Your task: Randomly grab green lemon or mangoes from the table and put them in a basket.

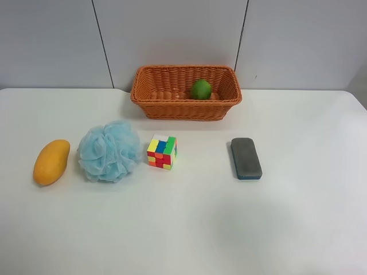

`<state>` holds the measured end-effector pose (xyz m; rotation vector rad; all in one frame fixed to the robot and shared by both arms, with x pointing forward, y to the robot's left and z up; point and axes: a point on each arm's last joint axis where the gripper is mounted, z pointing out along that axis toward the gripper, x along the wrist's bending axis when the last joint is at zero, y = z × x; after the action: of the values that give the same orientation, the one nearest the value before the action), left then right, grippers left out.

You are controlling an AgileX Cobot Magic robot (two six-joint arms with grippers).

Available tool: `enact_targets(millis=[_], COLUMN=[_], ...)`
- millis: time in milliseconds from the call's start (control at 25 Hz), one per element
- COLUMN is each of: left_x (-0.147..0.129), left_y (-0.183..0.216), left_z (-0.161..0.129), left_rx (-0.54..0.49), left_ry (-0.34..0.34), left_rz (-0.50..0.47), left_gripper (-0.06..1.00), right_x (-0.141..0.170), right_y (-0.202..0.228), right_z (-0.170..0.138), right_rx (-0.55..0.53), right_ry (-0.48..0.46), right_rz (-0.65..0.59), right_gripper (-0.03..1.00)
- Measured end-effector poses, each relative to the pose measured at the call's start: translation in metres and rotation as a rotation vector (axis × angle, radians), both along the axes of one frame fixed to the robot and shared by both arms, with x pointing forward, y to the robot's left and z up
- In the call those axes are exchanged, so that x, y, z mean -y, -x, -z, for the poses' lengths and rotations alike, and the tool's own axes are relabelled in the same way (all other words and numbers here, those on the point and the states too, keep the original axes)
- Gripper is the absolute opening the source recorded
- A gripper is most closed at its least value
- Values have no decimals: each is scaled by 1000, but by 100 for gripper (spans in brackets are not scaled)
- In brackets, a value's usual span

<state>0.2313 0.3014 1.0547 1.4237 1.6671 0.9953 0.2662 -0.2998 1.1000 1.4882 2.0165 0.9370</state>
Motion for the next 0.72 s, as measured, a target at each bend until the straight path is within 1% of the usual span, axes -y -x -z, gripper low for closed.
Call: enact_targets(millis=[120,200,320,440,520,600,680,720], left_x=[0,0,0,0,0,0,0,0], left_y=[0,0,0,0,0,0,0,0], left_z=[0,0,0,0,0,0,0,0], left_rx=[0,0,0,0,0,0,0,0], left_ry=[0,0,0,0,0,0,0,0], left_rz=[0,0,0,0,0,0,0,0], left_gripper=[99,99,99,99,99,99,99,99], right_x=[3,4,4,5,4,3,1,1], right_y=[6,8,13,19,24,28,33,34], right_z=[21,30,42,48,49,47,46,48], right_rx=[-4,20,31,64,112,171,235,244], right_ry=[-15,-24,7,64,67,41,19,18], right_rz=[79,137,200,249,298,337,355,357], right_gripper=[99,99,99,99,99,99,99,99])
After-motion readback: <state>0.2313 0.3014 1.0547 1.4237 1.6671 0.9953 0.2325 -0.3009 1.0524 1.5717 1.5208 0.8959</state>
